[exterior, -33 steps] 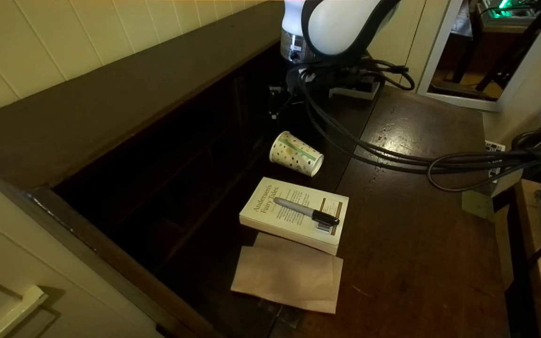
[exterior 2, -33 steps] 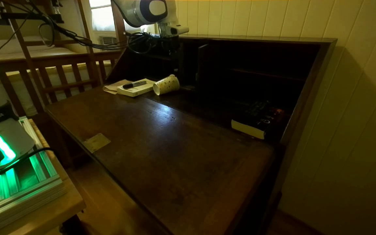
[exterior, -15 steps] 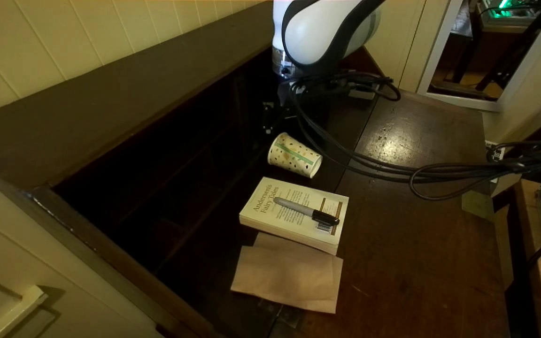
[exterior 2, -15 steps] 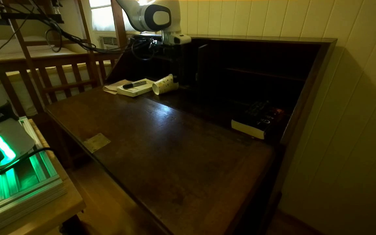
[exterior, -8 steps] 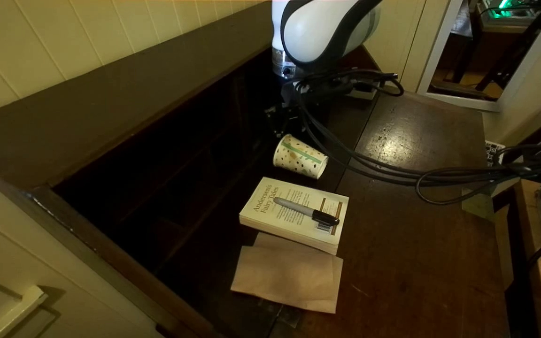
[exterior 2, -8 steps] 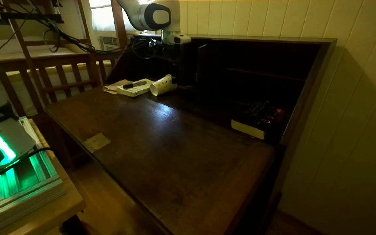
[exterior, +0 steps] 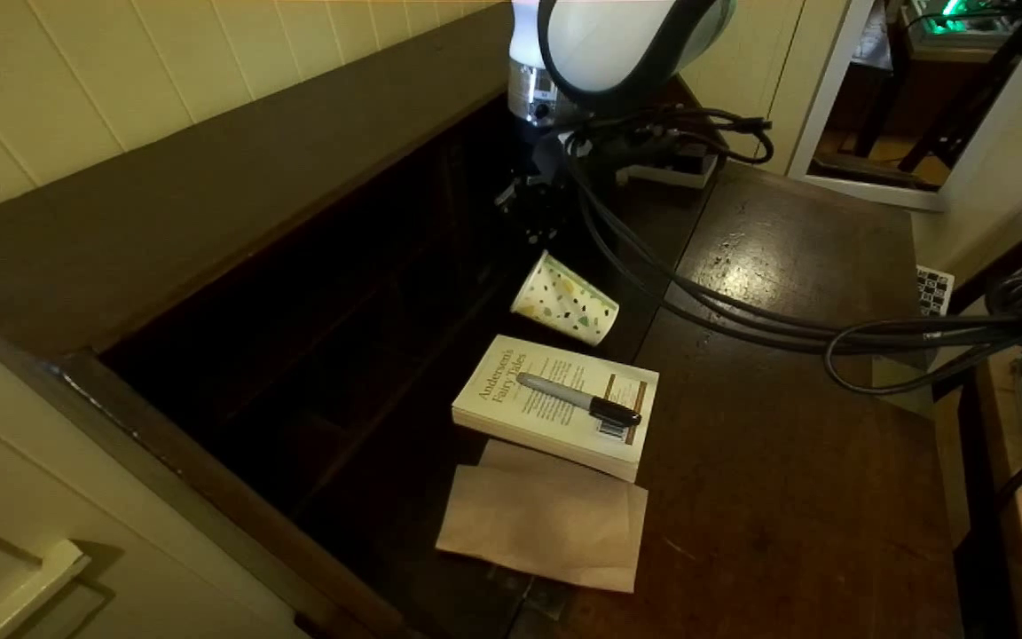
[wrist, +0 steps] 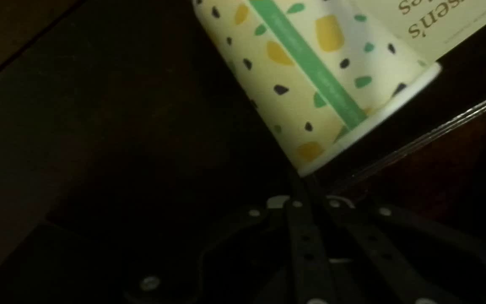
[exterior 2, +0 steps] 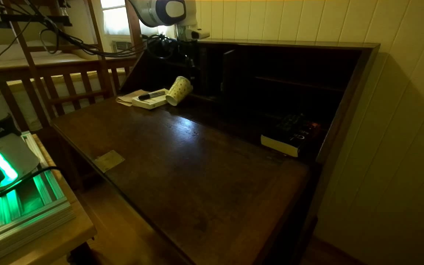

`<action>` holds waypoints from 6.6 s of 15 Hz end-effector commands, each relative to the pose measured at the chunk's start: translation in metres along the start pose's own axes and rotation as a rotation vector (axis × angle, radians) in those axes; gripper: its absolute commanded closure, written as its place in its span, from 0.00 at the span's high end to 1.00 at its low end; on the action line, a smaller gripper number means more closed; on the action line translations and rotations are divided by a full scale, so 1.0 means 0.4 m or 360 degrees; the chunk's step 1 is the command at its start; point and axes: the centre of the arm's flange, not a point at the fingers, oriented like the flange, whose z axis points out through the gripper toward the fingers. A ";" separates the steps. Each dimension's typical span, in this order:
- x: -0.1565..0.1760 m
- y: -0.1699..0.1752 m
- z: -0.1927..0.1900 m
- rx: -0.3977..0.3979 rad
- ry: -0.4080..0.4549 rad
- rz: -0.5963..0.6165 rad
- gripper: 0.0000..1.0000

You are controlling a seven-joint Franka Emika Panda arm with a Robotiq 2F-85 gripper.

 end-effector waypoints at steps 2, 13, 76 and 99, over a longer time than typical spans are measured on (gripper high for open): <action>-0.056 0.010 -0.037 0.0001 0.0055 -0.0088 0.07; -0.047 -0.002 -0.034 0.0089 0.0173 -0.0099 0.53; -0.033 0.026 0.071 -0.0072 -0.0301 -0.0185 0.08; -0.178 0.083 -0.126 0.0637 0.0559 -0.0615 0.01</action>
